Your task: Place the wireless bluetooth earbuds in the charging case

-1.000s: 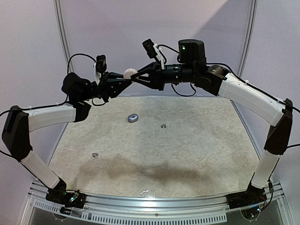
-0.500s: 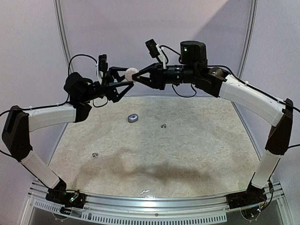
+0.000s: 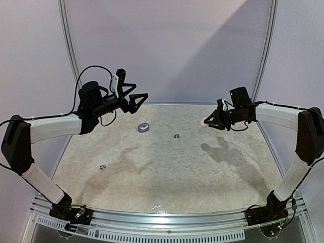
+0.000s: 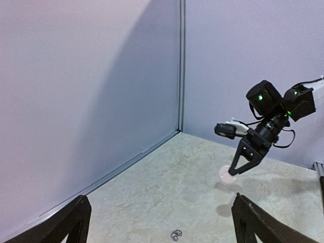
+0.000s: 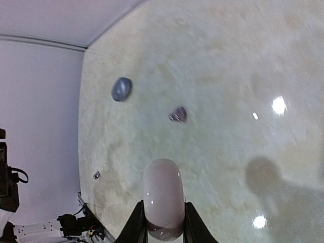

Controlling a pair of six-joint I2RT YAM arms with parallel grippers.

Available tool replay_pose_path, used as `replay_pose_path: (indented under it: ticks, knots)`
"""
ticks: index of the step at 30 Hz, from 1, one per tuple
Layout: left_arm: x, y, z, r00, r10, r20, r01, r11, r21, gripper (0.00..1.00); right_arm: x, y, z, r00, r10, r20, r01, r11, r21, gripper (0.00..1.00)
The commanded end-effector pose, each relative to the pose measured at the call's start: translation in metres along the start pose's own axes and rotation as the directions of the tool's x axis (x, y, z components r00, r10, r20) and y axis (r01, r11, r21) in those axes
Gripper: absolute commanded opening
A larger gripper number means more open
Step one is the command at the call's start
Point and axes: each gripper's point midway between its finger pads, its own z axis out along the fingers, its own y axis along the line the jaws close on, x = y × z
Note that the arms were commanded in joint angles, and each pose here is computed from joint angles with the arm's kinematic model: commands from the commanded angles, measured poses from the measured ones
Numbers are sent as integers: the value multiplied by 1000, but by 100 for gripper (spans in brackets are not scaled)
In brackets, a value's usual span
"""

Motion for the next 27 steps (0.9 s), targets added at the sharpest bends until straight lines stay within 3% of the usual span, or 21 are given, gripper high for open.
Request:
replay_pose_path:
  ticks: [1,15,23,27]
  knots:
    - [22,11,-8,994,39,-100,-47,995,-82,99,37,-26,10,972,182,-148,-185,983,-7,9]
    - [28,10,-11,992,50,-116,-60,995,-78,99,70,-105,63,886,340,-316,-317,940,126,14]
    - [29,13,-10,991,52,-120,-62,995,-84,99,83,-127,68,875,353,-330,-300,932,202,31]
    - [30,13,-10,991,56,-122,-66,995,-80,99,88,-135,67,869,366,-332,-298,924,239,47]
